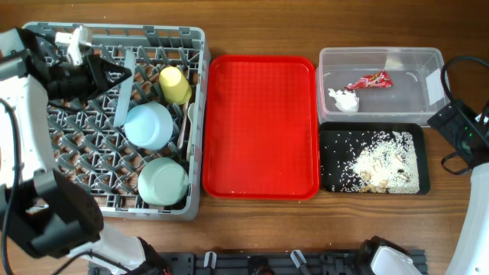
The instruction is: Sort waste into correct bins and load items into the dishwasher rack
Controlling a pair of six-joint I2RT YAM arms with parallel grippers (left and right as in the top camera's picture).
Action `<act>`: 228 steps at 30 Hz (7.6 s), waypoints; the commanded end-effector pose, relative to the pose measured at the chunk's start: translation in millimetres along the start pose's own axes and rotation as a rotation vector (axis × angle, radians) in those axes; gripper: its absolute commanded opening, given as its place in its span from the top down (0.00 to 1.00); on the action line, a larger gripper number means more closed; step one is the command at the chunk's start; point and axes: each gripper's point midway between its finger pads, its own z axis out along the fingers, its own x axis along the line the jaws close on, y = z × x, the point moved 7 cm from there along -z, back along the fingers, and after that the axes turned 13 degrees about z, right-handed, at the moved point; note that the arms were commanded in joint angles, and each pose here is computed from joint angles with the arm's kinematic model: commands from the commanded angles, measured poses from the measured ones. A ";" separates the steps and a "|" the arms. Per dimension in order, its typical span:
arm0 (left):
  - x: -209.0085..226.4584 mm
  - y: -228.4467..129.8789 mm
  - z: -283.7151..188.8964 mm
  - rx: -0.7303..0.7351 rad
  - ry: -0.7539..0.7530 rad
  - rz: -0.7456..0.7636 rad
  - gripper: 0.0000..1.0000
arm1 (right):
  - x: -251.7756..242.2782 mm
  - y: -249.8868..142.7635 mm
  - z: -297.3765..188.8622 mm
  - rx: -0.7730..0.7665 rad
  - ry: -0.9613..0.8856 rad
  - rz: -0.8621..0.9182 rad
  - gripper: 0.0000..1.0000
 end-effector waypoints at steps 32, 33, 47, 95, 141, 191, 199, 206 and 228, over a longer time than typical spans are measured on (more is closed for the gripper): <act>-105.5 5.3 -50.2 -0.117 0.245 0.155 0.00 | 1.3 4.4 -2.2 -0.012 0.004 0.013 0.00; -110.2 4.1 -46.1 -0.102 0.277 0.175 0.00 | 1.3 4.5 -2.2 -0.013 0.003 0.012 0.00; -147.8 -7.6 4.3 0.027 0.429 0.269 0.00 | 1.3 4.5 -2.2 -0.013 0.003 0.012 0.00; -148.4 -7.9 5.2 0.029 0.427 0.271 0.00 | -46.1 -86.8 -194.6 -0.439 0.887 -0.219 0.00; -148.5 -7.9 5.1 0.029 0.427 0.271 0.00 | 20.2 -201.2 9.4 -0.550 1.257 -0.507 0.00; -181.5 -171.4 -90.6 -0.277 0.544 0.421 0.00 | 20.2 -201.3 9.7 -0.548 1.256 -0.508 0.00; -151.0 -227.4 -76.1 -0.382 0.577 0.449 0.00 | 20.2 -201.3 9.7 -0.548 1.256 -0.508 0.00; -147.1 -205.6 -64.9 -0.737 0.509 0.606 0.00 | 20.2 -201.3 9.7 -0.548 1.256 -0.507 0.00; -97.3 -192.8 -17.4 -1.089 0.380 0.579 0.00 | 20.2 -201.3 9.7 -0.548 1.256 -0.508 0.00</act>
